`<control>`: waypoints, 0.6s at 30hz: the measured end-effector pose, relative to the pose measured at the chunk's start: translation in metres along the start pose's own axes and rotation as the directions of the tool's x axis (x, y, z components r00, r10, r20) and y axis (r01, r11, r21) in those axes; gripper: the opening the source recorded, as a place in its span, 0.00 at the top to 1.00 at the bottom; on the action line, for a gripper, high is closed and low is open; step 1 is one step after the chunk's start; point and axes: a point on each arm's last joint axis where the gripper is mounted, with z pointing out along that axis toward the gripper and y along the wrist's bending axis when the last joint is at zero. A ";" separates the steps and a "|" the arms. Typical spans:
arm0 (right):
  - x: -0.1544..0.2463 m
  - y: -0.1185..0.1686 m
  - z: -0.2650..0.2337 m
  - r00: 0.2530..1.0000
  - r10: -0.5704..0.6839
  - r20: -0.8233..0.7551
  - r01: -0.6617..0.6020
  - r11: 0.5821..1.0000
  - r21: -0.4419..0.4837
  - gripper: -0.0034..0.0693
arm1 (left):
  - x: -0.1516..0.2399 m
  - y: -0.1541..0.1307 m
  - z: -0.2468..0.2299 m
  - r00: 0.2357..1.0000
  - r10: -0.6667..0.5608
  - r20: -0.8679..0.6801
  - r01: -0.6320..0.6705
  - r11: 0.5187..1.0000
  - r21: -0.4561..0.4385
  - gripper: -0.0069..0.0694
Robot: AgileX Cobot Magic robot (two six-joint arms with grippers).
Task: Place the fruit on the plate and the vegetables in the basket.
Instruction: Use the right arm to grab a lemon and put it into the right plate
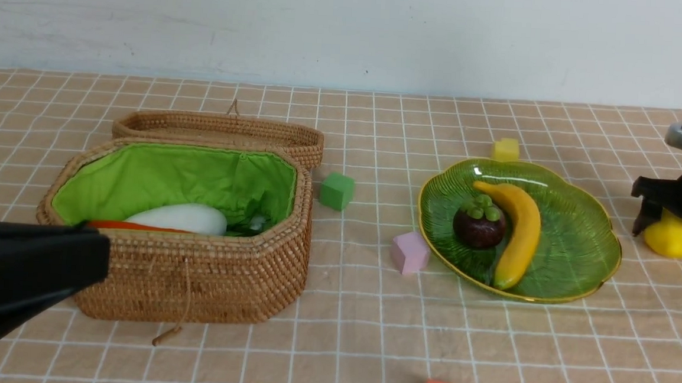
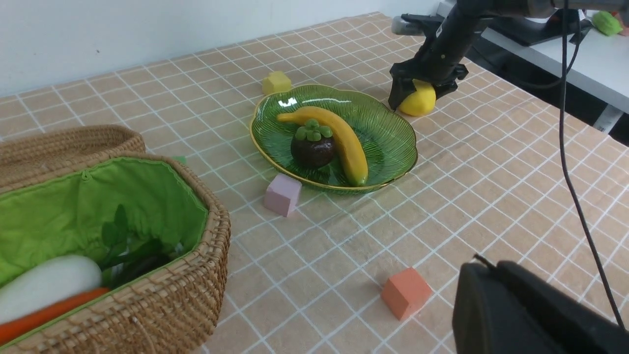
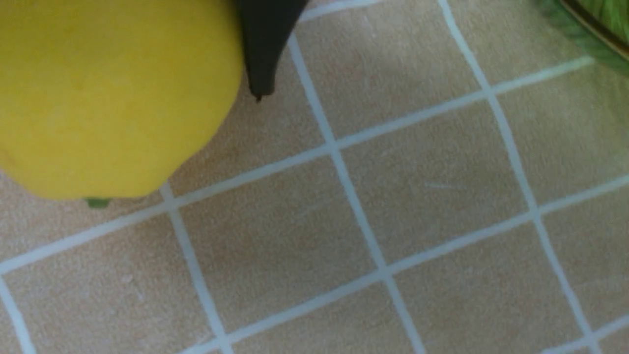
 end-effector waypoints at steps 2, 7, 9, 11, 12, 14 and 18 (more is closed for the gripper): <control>0.001 0.001 -0.006 1.000 -0.016 -0.020 0.016 1.000 0.000 0.14 | 0.000 0.000 0.000 1.000 0.001 -0.002 -0.001 1.000 -0.001 0.91; 0.003 0.024 -0.067 0.999 -0.013 -0.032 0.009 0.995 -0.100 0.14 | 0.002 0.000 0.000 1.000 0.002 -0.026 -0.002 1.000 -0.005 0.91; 0.007 0.038 -0.083 0.999 -0.034 -0.039 0.028 0.991 -0.135 0.14 | 0.002 0.000 0.000 1.000 0.002 -0.027 -0.002 1.000 -0.005 0.91; 0.018 0.064 -0.096 0.994 -0.092 -0.057 0.081 0.981 -0.177 0.14 | 0.002 0.000 0.000 1.000 0.002 -0.027 -0.002 1.000 -0.005 0.90; 0.026 0.078 -0.094 0.989 -0.125 -0.076 0.108 0.975 -0.194 0.14 | 0.003 0.000 0.000 1.000 0.002 -0.029 -0.002 1.000 -0.005 0.90; 0.033 0.090 -0.089 0.983 -0.155 -0.095 0.133 0.970 -0.204 0.14 | 0.003 0.000 0.000 1.000 0.002 -0.030 -0.002 1.000 -0.005 0.90; 0.050 0.117 -0.063 0.966 -0.216 -0.142 0.182 0.959 -0.218 0.14 | 0.004 0.001 0.000 0.999 0.009 -0.049 -0.010 1.000 -0.011 0.90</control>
